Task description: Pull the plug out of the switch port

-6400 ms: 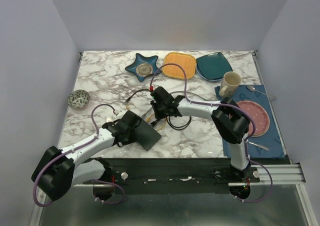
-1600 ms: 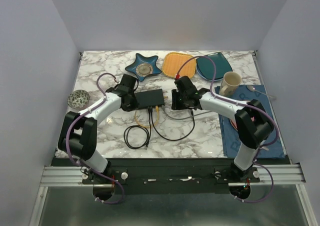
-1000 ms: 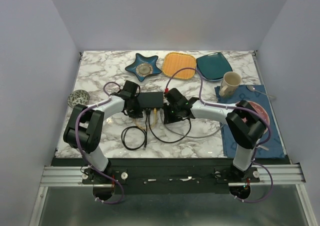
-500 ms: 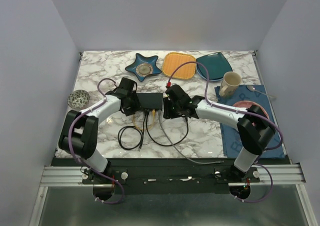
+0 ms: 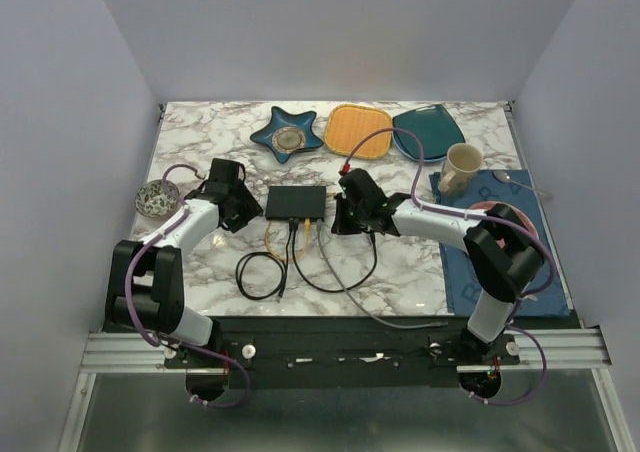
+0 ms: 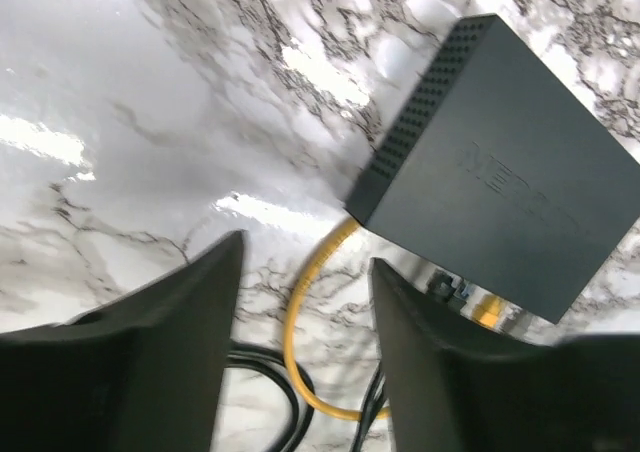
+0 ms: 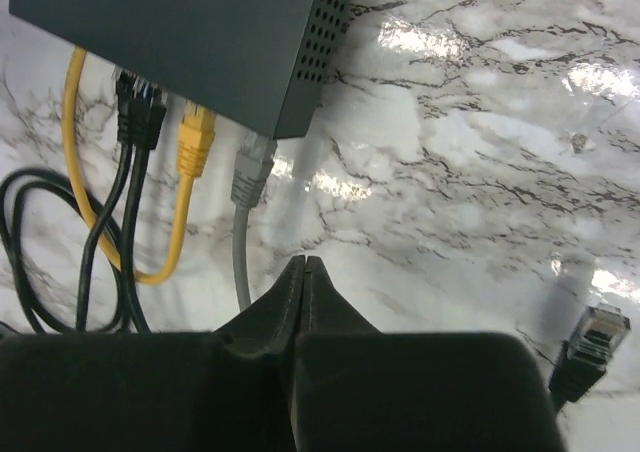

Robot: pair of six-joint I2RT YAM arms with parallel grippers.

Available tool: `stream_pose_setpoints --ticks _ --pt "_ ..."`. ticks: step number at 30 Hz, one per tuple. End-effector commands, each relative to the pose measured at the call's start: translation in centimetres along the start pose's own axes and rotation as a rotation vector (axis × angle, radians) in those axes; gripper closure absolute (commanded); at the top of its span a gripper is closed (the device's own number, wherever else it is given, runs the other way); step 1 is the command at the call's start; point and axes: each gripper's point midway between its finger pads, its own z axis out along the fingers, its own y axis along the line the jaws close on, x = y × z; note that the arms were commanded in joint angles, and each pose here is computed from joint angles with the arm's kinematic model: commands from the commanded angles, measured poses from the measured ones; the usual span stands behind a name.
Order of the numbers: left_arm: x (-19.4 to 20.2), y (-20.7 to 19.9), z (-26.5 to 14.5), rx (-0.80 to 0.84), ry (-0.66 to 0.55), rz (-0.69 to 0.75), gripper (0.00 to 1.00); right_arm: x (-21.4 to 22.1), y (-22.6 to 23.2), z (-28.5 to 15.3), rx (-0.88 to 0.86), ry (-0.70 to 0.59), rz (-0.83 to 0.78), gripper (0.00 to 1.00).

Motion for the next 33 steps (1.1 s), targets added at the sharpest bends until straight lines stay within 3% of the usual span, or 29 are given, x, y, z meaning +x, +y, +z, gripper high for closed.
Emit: stream_pose_setpoints --ticks 1,10,20,30,33 --pt "0.7 -0.2 1.4 0.018 0.065 -0.028 0.46 -1.9 2.4 1.6 -0.086 -0.006 -0.003 0.98" --pt "0.9 -0.5 3.5 -0.007 0.131 -0.028 0.49 -3.4 2.6 4.6 -0.076 0.034 0.0 0.98" --pt "0.2 -1.8 5.0 0.014 0.16 -0.018 0.49 -5.0 -1.7 5.2 -0.025 0.032 0.081 0.98" --pt "-2.8 -2.1 -0.4 0.07 -0.07 -0.023 0.42 -8.8 -0.1 -0.7 -0.062 -0.135 -0.011 0.95" --pt "-2.3 -1.8 -0.6 0.076 -0.06 -0.026 0.42 -10.1 -1.1 -1.6 0.002 -0.181 0.002 0.95"
